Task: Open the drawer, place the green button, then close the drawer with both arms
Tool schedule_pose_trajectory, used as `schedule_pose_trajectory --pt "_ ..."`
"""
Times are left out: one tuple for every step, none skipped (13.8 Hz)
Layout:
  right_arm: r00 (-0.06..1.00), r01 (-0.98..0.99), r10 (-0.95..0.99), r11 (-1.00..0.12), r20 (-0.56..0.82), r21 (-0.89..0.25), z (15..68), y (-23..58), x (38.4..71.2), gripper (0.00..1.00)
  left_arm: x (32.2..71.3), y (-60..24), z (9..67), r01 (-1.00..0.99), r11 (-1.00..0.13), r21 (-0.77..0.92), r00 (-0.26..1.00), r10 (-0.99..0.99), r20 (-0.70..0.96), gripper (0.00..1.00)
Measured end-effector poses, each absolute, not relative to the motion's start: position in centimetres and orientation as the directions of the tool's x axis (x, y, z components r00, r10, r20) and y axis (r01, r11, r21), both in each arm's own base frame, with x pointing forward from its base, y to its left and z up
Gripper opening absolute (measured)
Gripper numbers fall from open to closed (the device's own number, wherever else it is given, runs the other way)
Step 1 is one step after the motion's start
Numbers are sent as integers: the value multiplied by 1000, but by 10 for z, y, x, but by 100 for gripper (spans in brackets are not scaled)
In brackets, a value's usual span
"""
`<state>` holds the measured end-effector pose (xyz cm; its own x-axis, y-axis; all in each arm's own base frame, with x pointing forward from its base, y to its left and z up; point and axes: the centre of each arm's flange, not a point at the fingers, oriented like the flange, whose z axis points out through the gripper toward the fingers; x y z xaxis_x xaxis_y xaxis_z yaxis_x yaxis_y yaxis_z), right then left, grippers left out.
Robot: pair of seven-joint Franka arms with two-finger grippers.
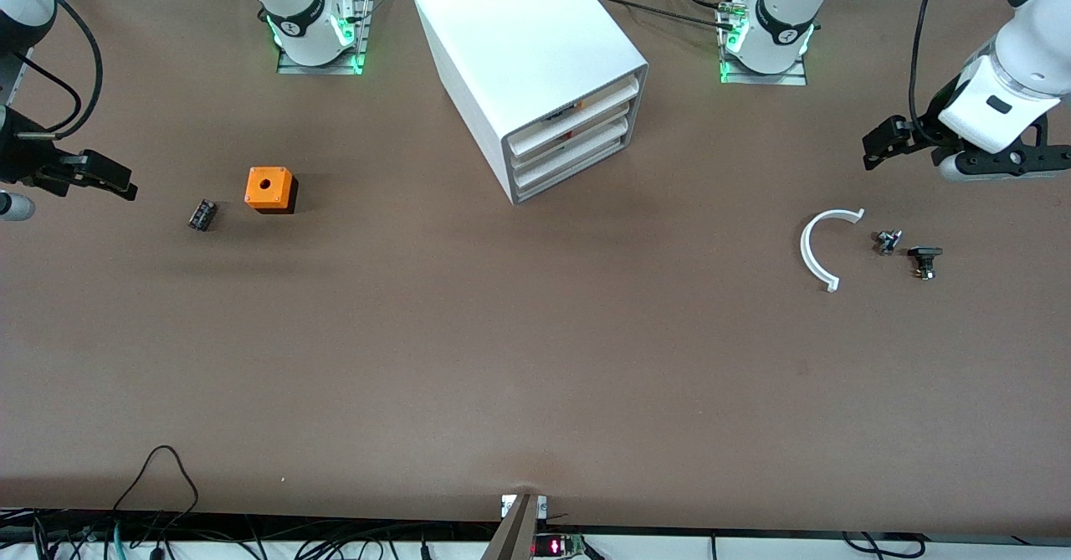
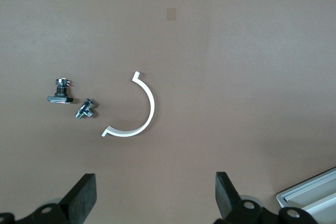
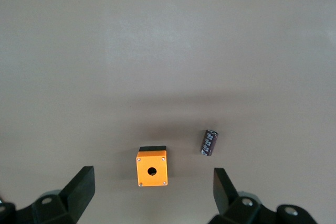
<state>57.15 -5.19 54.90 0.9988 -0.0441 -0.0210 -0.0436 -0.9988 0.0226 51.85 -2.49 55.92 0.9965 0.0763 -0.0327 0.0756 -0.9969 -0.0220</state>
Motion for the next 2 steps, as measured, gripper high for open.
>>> schedule_pose_trajectory --pt "999 -42 -43 -999 -21 22 549 -51 572 100 518 -25 560 75 -997 -22 996 76 -37 100" --pt "999 -41 -42 -999 -20 22 549 -51 572 100 518 -26 560 74 -997 -22 996 75 -39 100"
